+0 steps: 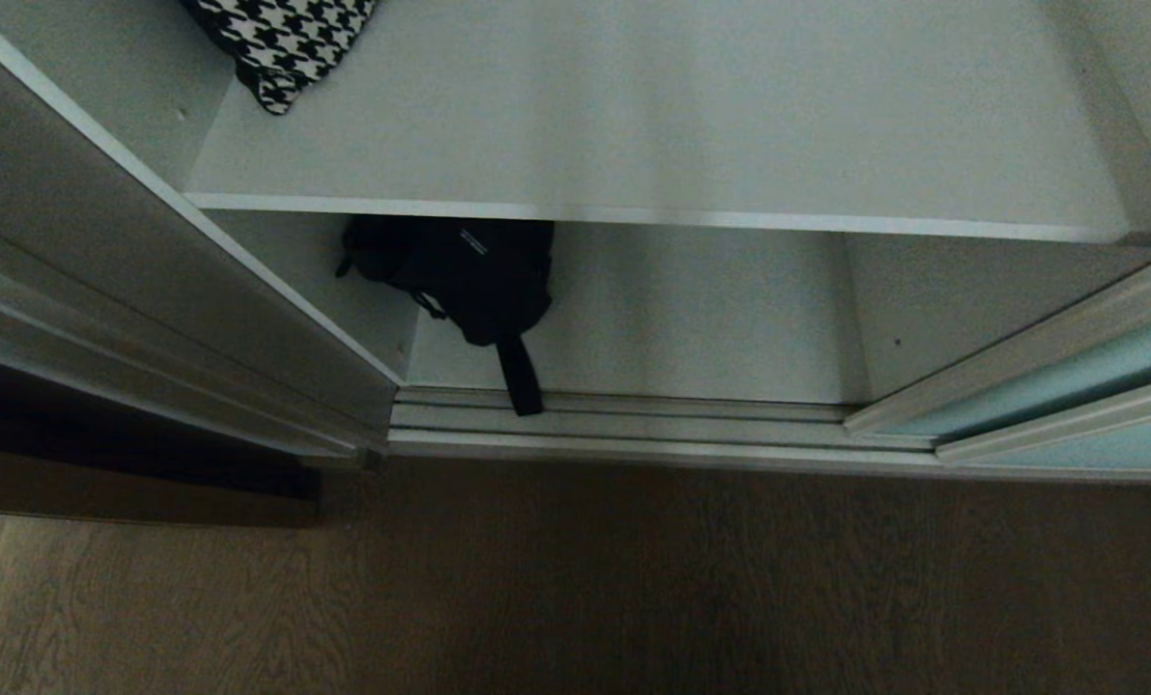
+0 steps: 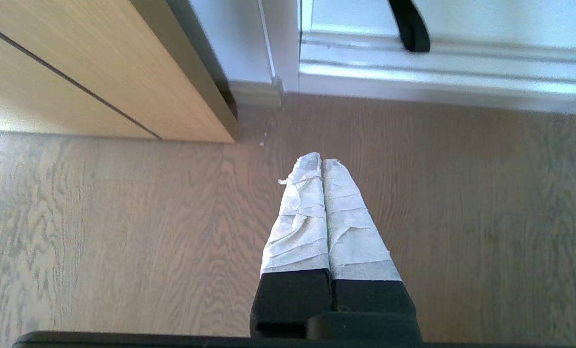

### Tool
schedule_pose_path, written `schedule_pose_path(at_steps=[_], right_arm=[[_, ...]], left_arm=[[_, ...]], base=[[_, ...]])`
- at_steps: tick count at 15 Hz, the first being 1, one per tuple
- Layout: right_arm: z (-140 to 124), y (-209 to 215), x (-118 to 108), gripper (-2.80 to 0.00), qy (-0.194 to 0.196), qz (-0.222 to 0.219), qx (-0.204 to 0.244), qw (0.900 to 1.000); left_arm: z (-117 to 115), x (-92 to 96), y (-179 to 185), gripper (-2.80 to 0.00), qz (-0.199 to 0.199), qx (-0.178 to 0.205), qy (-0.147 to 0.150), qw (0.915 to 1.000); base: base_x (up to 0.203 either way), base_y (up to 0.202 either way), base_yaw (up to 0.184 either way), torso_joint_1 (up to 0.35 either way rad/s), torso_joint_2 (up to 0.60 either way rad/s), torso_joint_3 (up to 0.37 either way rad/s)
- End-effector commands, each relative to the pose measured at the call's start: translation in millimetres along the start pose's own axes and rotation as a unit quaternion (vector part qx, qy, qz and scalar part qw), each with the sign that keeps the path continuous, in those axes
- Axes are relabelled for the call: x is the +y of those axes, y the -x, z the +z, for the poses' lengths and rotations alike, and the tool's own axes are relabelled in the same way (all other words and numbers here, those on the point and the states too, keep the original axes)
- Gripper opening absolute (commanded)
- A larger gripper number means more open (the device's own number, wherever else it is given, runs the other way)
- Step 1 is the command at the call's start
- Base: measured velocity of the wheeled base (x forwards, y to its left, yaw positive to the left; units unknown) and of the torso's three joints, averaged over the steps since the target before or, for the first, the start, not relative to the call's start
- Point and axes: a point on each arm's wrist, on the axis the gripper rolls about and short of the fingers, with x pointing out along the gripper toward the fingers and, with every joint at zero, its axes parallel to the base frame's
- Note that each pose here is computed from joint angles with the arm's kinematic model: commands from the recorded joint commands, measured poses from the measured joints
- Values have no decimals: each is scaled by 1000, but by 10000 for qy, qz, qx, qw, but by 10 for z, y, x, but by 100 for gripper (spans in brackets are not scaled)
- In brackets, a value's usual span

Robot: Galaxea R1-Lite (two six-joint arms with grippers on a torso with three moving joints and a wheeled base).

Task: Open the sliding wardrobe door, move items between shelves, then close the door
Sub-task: Close the door

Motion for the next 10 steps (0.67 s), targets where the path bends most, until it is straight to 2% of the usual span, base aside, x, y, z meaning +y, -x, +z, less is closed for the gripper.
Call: schedule_pose_path(at_steps=[1, 10], right_arm=[[-1, 4, 0, -280, 0, 9, -25, 10000], [-1, 4, 0, -280, 0, 8, -25, 10000]], left_arm=[[0, 0, 0, -280, 3, -2, 0, 10000], [0, 0, 0, -280, 3, -2, 0, 10000]], base=[[0, 0, 0, 2, -1, 203], [0, 0, 0, 0, 2, 202]])
